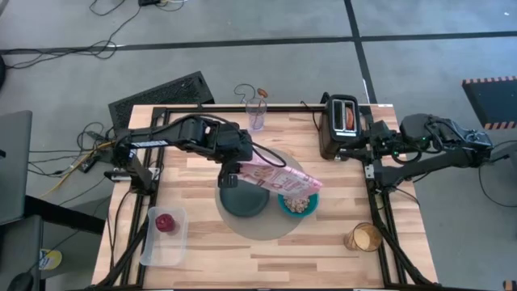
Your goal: Arrange a breakfast setting
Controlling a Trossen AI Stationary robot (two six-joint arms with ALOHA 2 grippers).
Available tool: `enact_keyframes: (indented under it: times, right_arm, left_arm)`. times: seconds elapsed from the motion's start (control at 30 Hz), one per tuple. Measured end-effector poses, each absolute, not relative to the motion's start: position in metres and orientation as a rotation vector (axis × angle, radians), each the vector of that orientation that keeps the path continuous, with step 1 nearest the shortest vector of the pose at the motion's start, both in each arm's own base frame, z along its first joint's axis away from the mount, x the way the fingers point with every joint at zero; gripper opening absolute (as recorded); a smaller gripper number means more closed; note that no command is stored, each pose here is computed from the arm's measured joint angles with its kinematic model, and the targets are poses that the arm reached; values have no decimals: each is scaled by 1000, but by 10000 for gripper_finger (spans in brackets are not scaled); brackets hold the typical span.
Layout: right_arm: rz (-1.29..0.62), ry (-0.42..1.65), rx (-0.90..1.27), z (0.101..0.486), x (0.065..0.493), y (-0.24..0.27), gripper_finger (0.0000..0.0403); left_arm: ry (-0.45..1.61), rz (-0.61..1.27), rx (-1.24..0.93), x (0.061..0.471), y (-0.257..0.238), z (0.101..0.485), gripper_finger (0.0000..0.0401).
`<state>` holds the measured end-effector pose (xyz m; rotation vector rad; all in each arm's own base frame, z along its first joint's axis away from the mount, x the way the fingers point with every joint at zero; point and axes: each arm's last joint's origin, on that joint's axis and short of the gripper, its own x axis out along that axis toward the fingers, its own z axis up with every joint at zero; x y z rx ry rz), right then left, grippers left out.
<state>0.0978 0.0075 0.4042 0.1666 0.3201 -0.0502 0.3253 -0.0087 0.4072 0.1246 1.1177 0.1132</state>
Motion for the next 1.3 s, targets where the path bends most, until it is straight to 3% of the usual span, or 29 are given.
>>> enact_keyframes:
  times: [0.7,1.3]
  right_arm:
    - [-75,289,167,407,99,7,121]
    - [-78,62,199,429,112,8,121]
  left_arm:
    - [847,150,-124,240,-3,331,135]
    - [550,82,-157,213,-4,288,135]
